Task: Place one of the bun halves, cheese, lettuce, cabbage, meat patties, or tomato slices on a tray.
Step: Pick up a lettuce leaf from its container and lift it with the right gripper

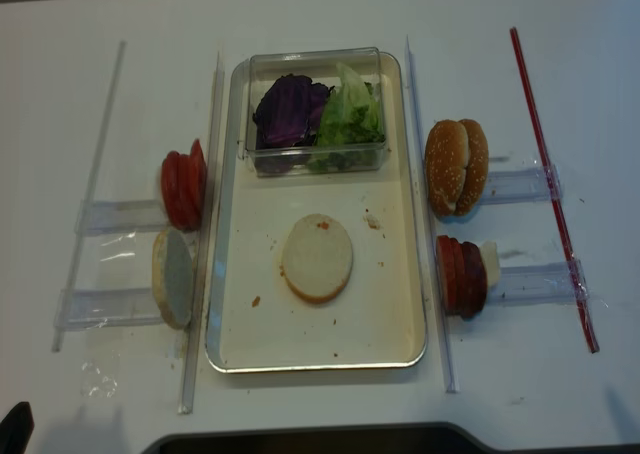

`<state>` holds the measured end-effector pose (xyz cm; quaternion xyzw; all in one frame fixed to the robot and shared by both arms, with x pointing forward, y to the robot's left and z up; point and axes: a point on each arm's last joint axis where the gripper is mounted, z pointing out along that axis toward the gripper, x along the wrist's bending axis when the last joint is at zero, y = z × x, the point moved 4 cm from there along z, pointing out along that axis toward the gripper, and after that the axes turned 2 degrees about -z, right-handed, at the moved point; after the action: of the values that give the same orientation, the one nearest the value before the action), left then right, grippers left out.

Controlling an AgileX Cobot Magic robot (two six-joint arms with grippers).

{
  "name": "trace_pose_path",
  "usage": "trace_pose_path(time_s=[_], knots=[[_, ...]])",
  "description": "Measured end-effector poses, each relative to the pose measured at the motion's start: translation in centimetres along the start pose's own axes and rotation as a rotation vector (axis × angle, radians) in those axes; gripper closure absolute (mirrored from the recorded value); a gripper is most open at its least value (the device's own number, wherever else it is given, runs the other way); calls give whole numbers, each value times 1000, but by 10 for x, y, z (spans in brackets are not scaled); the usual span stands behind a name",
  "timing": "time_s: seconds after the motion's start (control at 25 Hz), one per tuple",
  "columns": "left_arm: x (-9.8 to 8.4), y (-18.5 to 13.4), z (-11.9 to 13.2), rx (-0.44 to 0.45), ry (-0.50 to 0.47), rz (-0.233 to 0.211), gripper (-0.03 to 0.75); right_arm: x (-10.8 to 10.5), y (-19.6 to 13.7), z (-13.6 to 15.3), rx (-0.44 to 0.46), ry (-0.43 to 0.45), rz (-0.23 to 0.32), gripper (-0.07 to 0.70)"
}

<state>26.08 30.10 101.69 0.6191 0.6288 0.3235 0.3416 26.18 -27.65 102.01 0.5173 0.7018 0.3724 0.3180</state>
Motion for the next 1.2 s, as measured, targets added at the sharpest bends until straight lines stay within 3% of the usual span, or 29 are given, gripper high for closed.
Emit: trace_pose_path(time_s=[0.44, 0.68, 0.96, 1.2], knots=[[0, 0, 0, 0, 0, 0, 423, 0, 0, 0, 0, 2, 7, 230], [0, 0, 0, 0, 0, 0, 423, -1, 3, 4, 44, 5, 145, 230], [0, 0, 0, 0, 0, 0, 423, -10, 55, 4, 176, 10, 267, 230], [0, 0, 0, 0, 0, 0, 423, -22, 119, 15, 304, 22, 286, 230]])
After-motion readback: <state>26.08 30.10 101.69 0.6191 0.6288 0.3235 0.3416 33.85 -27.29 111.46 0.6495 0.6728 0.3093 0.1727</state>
